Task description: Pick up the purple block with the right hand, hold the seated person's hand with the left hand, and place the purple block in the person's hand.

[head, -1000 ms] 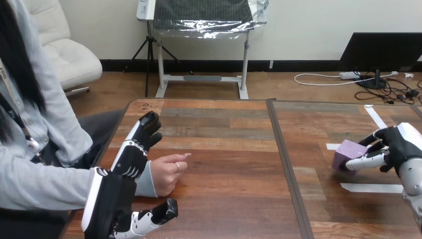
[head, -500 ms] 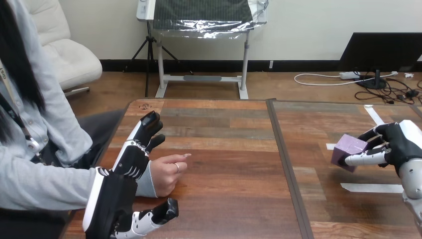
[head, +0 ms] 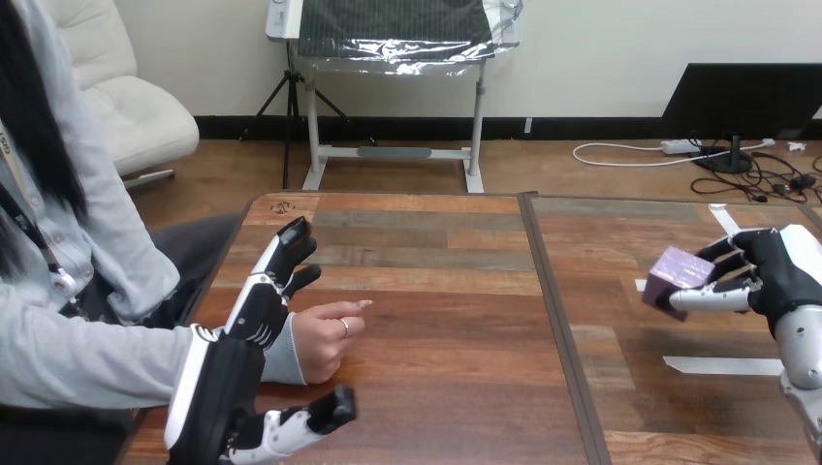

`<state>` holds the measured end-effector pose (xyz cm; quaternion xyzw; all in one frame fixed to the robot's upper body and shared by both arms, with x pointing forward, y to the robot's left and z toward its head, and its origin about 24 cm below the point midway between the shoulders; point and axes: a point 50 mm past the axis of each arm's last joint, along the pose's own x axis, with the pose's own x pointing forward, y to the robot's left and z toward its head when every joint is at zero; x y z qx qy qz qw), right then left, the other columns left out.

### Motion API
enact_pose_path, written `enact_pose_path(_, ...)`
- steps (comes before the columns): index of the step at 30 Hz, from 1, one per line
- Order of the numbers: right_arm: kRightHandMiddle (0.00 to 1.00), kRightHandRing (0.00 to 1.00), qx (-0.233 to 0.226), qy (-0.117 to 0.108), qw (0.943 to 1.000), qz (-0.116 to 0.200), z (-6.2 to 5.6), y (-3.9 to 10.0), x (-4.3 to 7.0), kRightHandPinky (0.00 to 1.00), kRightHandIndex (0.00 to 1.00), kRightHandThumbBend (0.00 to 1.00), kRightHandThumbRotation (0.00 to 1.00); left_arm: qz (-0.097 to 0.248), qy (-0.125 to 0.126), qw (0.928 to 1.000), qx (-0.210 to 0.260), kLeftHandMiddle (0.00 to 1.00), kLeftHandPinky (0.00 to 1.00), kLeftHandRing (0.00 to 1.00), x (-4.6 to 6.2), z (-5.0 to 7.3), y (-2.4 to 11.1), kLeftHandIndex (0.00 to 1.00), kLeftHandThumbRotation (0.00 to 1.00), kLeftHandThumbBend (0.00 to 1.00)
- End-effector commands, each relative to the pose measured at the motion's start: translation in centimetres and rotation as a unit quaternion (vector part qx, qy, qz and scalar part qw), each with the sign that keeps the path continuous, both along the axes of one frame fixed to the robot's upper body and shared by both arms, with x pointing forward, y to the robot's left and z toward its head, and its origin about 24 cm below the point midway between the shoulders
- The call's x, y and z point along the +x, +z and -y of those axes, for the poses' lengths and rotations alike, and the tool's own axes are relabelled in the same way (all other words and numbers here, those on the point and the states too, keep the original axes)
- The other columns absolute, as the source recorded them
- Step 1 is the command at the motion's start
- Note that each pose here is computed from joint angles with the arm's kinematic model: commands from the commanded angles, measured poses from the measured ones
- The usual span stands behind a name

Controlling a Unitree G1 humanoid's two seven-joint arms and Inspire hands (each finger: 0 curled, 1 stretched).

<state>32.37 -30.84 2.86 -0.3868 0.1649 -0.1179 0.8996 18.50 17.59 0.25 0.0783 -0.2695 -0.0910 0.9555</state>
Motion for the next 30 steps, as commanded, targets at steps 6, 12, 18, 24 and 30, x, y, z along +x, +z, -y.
enact_pose_path(6, 0.53, 0.48, 0.038, 0.029, 0.9946, 0.092, -2.3, 2.2, 1.8, 0.42, 0.53, 0.79, 0.0, 0.015, 0.04, 0.9969, 0.067, 0.97, 0.89, 0.96, 1.1, -0.7, 1.1, 0.96, 0.53, 1.0)
enact_pose_path(12, 0.53, 0.47, 0.07, 0.033, 0.9909, 0.11, -2.8, 2.3, 1.8, 0.42, 0.53, 0.78, 0.0, 0.01, 0.077, 0.9894, 0.123, 0.97, 0.9, 0.95, 1.4, -1.3, 1.2, 0.96, 0.51, 1.0)
enact_pose_path(18, 0.52, 0.47, 0.091, 0.039, 0.9867, 0.129, -3.4, 2.4, 1.9, 0.42, 0.53, 0.77, 0.0, 0.002, 0.107, 0.9805, 0.164, 0.96, 0.9, 0.94, 1.7, -1.8, 1.1, 0.95, 0.49, 1.0)
enact_pose_path(24, 0.51, 0.46, 0.104, 0.047, 0.9828, 0.146, -4.1, 2.5, 1.9, 0.42, 0.53, 0.77, 0.0, -0.002, 0.125, 0.9725, 0.196, 0.96, 0.91, 0.95, 2.0, -2.4, 1.1, 0.95, 0.42, 1.0)
enact_pose_path(30, 0.52, 0.46, 0.126, 0.053, 0.978, 0.157, -4.7, 2.7, 1.9, 0.42, 0.53, 0.77, 0.0, -0.004, 0.145, 0.9603, 0.238, 0.95, 0.91, 0.94, 2.6, -3.1, 1.1, 0.95, 0.42, 1.0)
